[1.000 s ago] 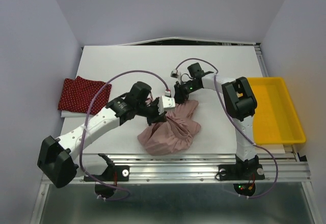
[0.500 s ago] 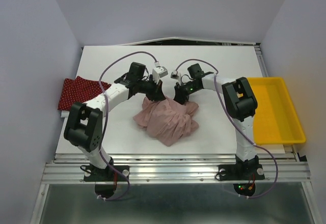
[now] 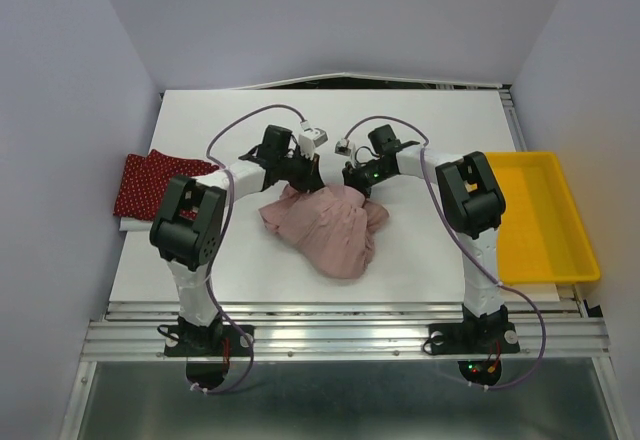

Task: Fold and stack the skirts
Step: Fold the skirt

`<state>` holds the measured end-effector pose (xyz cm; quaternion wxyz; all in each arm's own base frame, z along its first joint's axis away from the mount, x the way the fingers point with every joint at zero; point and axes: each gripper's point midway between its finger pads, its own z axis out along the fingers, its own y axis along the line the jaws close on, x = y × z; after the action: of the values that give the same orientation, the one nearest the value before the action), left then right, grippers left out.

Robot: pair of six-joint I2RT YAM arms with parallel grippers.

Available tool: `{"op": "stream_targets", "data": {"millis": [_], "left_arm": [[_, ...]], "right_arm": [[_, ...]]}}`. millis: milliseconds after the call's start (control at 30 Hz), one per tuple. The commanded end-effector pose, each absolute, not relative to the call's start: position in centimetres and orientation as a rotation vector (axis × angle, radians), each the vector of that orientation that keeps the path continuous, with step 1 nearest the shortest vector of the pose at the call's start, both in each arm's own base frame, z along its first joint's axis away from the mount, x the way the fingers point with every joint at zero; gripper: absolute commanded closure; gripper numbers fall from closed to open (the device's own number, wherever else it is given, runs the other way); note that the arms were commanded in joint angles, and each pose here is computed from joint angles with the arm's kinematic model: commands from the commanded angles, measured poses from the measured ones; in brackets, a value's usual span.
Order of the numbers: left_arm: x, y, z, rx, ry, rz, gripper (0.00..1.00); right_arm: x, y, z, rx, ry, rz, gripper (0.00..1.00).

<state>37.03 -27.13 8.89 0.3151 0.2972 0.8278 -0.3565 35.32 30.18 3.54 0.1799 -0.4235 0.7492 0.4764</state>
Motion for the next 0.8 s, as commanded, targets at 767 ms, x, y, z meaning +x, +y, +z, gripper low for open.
{"op": "stream_targets", "data": {"millis": [767], "left_arm": [[38.3, -26.5, 1.2, 0.391, 2.517, -0.737, 1.0]], "right_arm": [[40.5, 24.4, 25.1, -0.266, 1.977, 1.375, 0.37]]}}
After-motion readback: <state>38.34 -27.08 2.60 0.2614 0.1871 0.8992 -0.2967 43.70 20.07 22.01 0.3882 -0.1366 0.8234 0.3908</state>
